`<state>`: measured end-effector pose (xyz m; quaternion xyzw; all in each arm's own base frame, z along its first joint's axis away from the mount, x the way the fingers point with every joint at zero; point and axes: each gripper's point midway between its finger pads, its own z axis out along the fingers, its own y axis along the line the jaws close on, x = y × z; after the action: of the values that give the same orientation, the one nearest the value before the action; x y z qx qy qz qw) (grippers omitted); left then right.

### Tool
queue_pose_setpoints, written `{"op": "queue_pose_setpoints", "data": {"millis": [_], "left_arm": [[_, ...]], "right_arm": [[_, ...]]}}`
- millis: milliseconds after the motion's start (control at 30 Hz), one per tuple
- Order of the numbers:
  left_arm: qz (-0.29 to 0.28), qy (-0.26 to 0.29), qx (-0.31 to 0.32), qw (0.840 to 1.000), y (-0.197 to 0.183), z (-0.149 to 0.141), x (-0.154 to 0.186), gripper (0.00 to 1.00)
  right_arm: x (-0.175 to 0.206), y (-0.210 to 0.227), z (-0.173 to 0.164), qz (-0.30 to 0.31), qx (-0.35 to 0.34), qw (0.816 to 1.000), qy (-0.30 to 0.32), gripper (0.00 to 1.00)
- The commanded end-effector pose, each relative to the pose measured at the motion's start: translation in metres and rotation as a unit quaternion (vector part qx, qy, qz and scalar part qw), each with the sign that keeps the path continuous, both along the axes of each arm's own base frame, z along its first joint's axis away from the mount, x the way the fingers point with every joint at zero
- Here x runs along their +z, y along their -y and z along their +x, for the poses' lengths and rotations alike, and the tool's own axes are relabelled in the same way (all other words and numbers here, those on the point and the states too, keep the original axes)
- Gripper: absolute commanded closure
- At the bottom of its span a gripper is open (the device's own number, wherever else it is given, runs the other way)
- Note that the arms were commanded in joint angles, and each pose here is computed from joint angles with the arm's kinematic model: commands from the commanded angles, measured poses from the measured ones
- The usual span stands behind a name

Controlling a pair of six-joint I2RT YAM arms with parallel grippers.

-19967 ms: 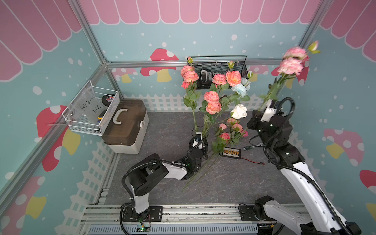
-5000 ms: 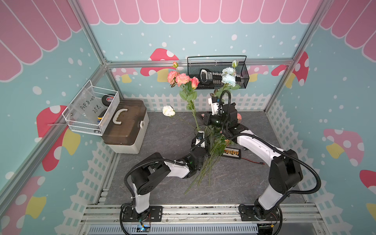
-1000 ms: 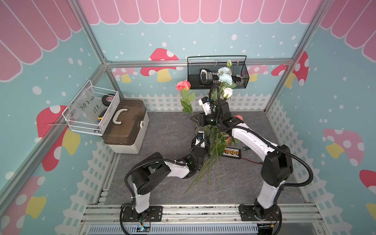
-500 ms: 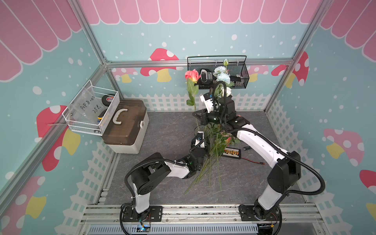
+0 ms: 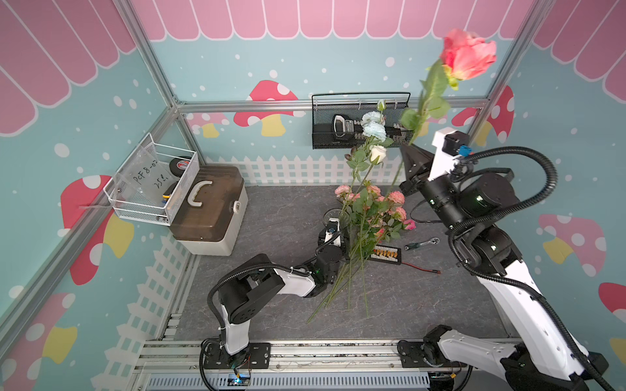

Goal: Pick out pink flowers from the vase
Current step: Place the flower at the center of the board, then place the vase at the center of the board.

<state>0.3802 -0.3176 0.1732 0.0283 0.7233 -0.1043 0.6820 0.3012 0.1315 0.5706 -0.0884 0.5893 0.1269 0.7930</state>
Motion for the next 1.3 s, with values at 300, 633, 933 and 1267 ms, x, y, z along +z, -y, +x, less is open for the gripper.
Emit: {"op": "queue_pose_setpoints", "data": {"millis": [300, 633, 933, 1267], "left_arm": [[0.06, -0.076, -0.009, 0.995, -0.005, -0.011, -0.065, 1.0], [0.062, -0.074, -0.024, 0.995, 0.003, -0.01, -0.06, 1.0], [0.125, -0.063, -0.026, 0.99, 0.005, -0.008, -0.055, 0.7], [0.134, -0.04, -0.036, 0.99, 0.011, -0.008, -0.029, 0.32]], "right_arm": [[-0.231, 0.078, 0.057, 0.173, -0.153, 0.923, -0.307, 1.0], [-0.344, -0.018, 0.088, 0.214, 0.057, 0.861, -0.457, 0.98], [-0.346, -0.024, 0.091, 0.204, 0.072, 0.861, -0.46, 0.62], [-0.334, -0.021, 0.087, 0.195, 0.073, 0.873, -0.442, 0.54]]}}
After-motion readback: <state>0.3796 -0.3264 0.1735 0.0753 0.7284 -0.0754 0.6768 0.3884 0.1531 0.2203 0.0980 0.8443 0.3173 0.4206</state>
